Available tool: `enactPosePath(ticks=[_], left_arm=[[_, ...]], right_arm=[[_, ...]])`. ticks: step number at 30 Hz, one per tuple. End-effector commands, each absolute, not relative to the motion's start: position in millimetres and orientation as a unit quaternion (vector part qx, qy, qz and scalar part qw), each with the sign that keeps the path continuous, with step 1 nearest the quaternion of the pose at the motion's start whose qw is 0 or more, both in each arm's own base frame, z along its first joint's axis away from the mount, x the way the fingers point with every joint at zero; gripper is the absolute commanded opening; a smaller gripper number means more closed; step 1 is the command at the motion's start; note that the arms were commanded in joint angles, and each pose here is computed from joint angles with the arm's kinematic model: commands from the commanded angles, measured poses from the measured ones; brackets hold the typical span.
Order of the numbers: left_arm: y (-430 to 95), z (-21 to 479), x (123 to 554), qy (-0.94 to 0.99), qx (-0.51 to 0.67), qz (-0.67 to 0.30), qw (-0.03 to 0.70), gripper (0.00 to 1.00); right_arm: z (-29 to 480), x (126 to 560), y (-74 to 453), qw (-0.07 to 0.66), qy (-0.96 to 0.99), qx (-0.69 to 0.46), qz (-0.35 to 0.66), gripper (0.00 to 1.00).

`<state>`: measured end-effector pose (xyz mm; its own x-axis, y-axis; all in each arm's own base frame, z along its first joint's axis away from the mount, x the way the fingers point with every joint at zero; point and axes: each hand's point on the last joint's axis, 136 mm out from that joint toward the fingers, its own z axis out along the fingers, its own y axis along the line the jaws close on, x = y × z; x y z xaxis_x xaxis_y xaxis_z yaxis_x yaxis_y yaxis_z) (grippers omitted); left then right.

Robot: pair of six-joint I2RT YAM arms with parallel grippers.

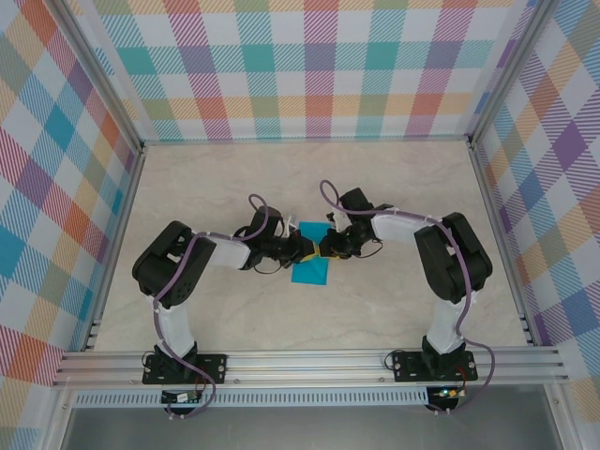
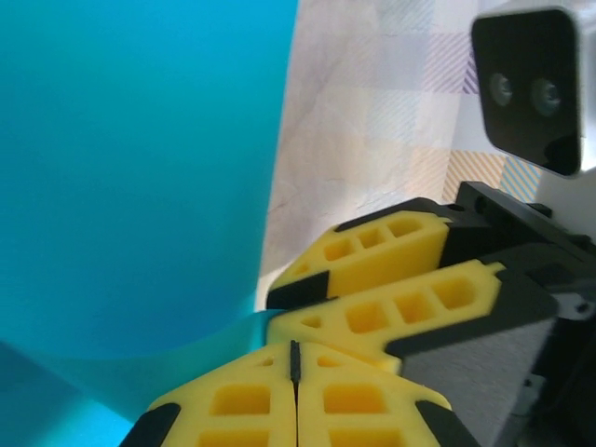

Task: Fold a paper plane with a square sheet of paper (pick it up from the middle)
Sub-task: Fold the triangle a second time at the center of the table.

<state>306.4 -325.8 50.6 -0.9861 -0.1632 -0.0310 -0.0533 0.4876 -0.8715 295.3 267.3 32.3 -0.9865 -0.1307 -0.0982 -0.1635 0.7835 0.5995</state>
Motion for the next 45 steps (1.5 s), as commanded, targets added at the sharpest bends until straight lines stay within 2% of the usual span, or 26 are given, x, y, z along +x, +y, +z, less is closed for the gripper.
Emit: enactPosePath(ticks=[1,13,16,20,24,30,45], left_arm=[[-330,45,304,0.866,-0.055,-0.494,0.053,0.04],[-329,44,304,0.867,-0.056,-0.493,0.056,0.04],[-329,44,304,0.866,-0.055,-0.493,0.056,0.04],[-329,45,303,0.866,-0.054,-0.494,0.057,0.04],[-330,51,303,0.863,-0.050,-0.499,0.059,0.04],[-332,65,304,0.856,-0.038,-0.511,0.069,0.05],[-334,56,303,0.859,-0.042,-0.507,0.057,0.05]], right_arm=[[49,292,273,0.030,0.931,-0.071,0.356,0.23],[56,285,270,0.034,0.926,-0.043,0.374,0.28],[55,284,270,0.032,0.925,-0.035,0.376,0.25],[51,286,266,0.037,0.931,-0.031,0.362,0.13],[46,292,263,0.045,0.937,-0.044,0.342,0.07],[39,296,267,0.039,0.937,-0.084,0.337,0.07],[29,303,263,0.036,0.944,-0.090,0.314,0.07]])
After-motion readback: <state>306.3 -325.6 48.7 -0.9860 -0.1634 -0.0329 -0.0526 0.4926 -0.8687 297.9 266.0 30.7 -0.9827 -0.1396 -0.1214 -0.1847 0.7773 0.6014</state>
